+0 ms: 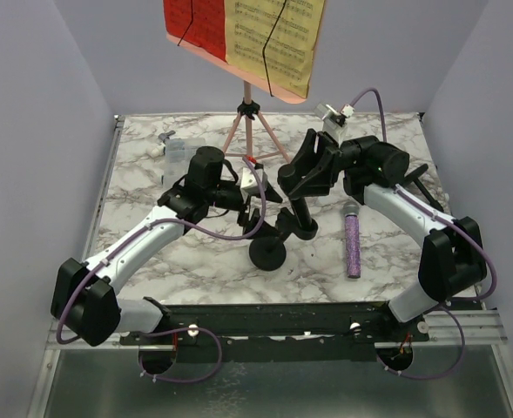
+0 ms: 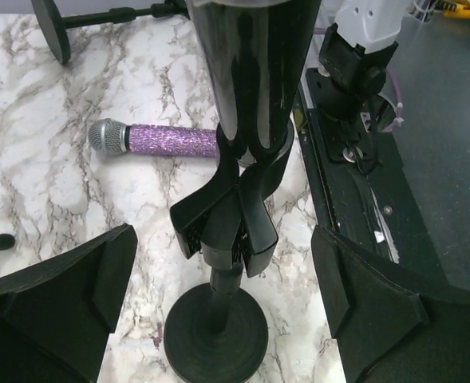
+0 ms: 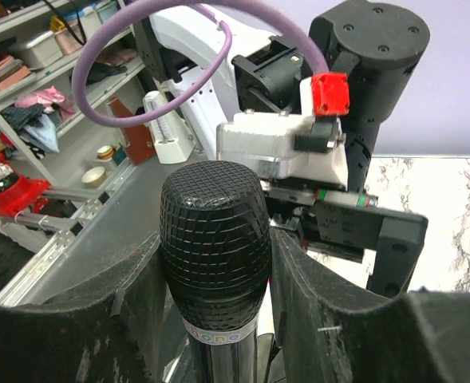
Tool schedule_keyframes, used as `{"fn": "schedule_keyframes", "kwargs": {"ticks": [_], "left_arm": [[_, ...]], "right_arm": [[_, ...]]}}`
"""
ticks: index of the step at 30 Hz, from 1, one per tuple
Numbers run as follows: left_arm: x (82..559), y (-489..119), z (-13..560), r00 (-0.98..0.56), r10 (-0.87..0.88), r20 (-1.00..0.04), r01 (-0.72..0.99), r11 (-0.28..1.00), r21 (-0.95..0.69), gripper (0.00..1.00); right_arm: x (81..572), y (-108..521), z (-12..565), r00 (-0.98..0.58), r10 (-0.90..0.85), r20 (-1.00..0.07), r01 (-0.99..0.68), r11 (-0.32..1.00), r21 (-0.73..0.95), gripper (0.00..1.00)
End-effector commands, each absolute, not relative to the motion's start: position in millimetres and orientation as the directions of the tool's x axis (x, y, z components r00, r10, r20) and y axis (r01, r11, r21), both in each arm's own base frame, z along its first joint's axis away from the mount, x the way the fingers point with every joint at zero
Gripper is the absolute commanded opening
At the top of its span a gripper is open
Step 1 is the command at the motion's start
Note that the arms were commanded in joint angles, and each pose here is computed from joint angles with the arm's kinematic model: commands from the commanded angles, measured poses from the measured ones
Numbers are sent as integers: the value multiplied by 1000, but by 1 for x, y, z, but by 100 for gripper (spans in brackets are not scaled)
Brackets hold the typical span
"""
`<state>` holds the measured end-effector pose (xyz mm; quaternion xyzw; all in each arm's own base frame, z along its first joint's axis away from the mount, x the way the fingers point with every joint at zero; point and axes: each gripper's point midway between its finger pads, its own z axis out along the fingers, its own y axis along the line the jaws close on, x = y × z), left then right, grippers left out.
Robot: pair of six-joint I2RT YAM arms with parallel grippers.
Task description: Set up the instrument practice props
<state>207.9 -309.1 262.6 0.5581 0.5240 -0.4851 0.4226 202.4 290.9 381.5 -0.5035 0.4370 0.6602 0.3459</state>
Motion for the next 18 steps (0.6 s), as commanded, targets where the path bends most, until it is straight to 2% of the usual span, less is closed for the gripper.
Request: {"fn": "schedule_keyframes", "kwargs": {"ticks": [1,15,17,18], "left_arm": [[206,-324,264,70,153,-986,986,-161,45,99],[209,-337,251,47,117,-992,976,-218,21,97],[207,-337,248,43,114,-993,973,-230,16,92],[206,-338,247,38,115,-993,972,-236,10,84]], "right_arm": [[190,282,370,-53,4,-999,-911,-410,47,1],[189,282,374,-64,12,-998,-916,-398,54,1],[188,282,375,-65,19,-998,-919,-390,53,1],[189,282,374,-59,24,-998,-921,-387,45,1]]}}
